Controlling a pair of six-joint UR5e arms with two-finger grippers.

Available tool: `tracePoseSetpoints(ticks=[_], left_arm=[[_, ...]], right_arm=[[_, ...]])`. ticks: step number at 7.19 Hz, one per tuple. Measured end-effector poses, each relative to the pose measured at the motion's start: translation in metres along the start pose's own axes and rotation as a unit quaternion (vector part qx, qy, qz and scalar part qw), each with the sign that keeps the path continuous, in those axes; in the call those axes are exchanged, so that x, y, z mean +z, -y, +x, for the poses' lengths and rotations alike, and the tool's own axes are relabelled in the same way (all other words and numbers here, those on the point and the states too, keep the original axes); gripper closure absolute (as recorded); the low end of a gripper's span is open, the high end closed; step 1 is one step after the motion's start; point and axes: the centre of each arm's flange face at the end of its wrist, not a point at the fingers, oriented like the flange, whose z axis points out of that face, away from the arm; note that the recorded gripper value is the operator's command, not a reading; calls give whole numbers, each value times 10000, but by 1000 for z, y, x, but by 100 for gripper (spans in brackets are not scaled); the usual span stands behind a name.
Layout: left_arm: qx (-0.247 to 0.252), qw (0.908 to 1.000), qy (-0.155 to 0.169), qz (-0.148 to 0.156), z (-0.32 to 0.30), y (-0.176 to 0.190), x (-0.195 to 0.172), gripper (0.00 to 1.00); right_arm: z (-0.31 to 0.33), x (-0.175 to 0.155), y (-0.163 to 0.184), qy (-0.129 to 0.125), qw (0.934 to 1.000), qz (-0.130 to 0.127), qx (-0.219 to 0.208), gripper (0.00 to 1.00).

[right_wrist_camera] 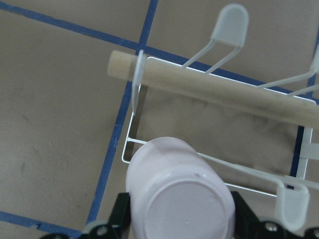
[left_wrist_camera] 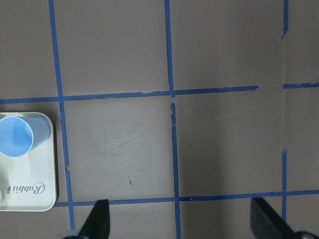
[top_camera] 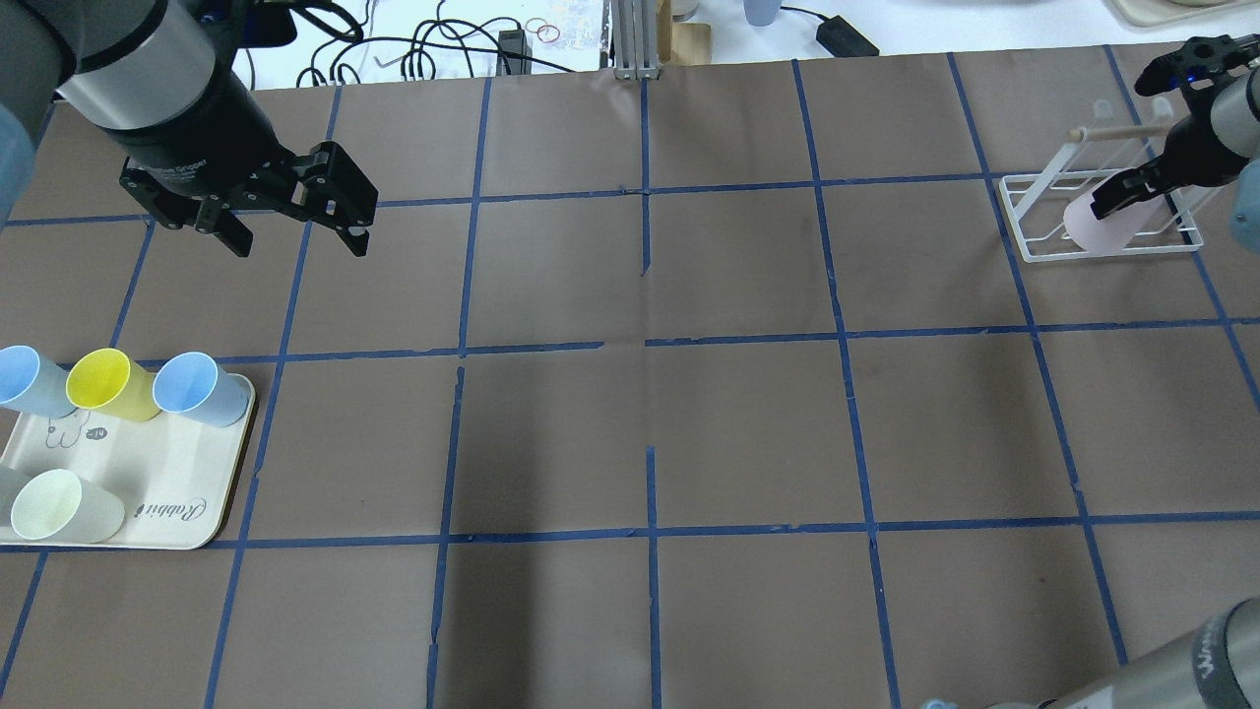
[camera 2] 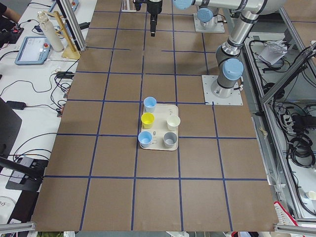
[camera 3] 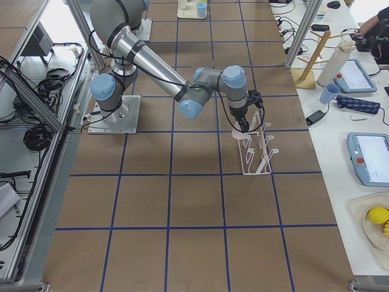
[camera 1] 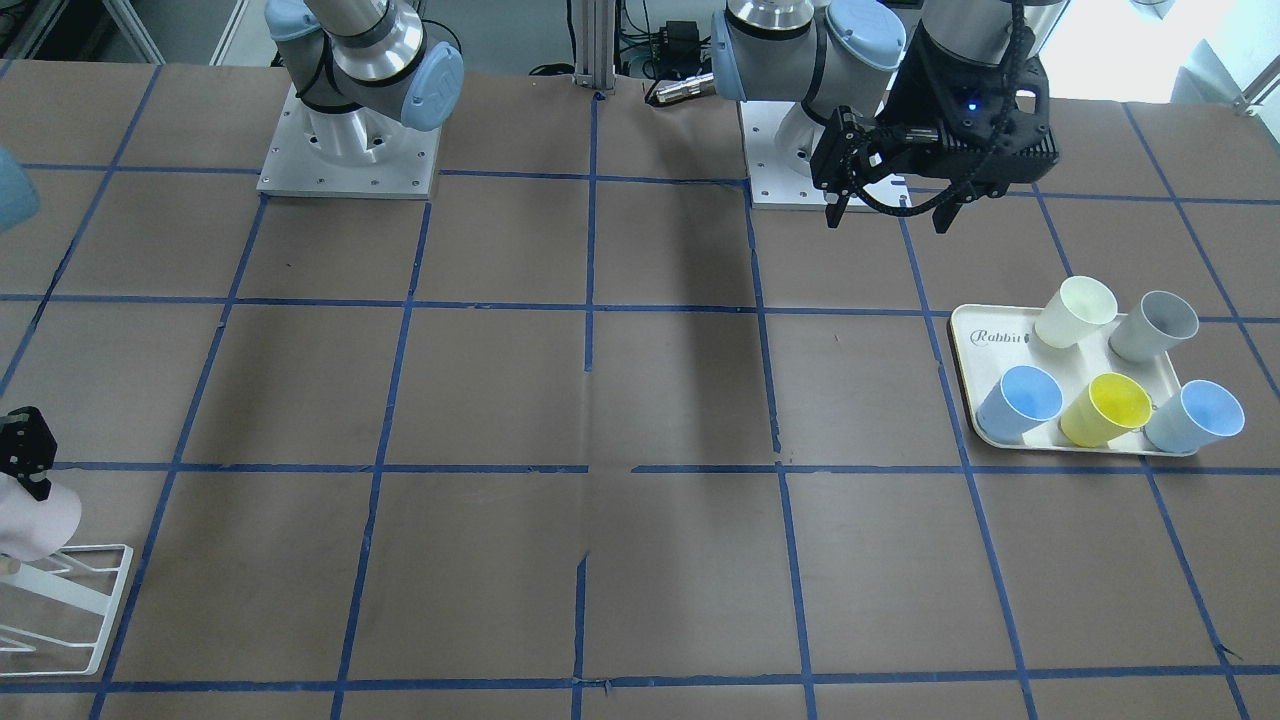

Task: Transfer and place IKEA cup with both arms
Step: 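Lift the pink cup up out of the wire rack with the right gripper, then carry the pink cup toward the left gripper while the left arm reaches toward it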

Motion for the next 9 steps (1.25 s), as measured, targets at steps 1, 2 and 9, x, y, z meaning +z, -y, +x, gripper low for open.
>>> tracePoseSetpoints(ticks=[1,2,9], left_arm=[[-3,10000,0,1,0,0,0,0],[-5,10000,0,2,0,0,0,0],[-96,9990,-426,91,-2,-1,-13,0]], right_arm=[[3,-11,5,-41,10000,19,-13,93],[7,-27,10,-67,10000,9,-19,93],[-57,-161,9,22,9998,-175,25,100]])
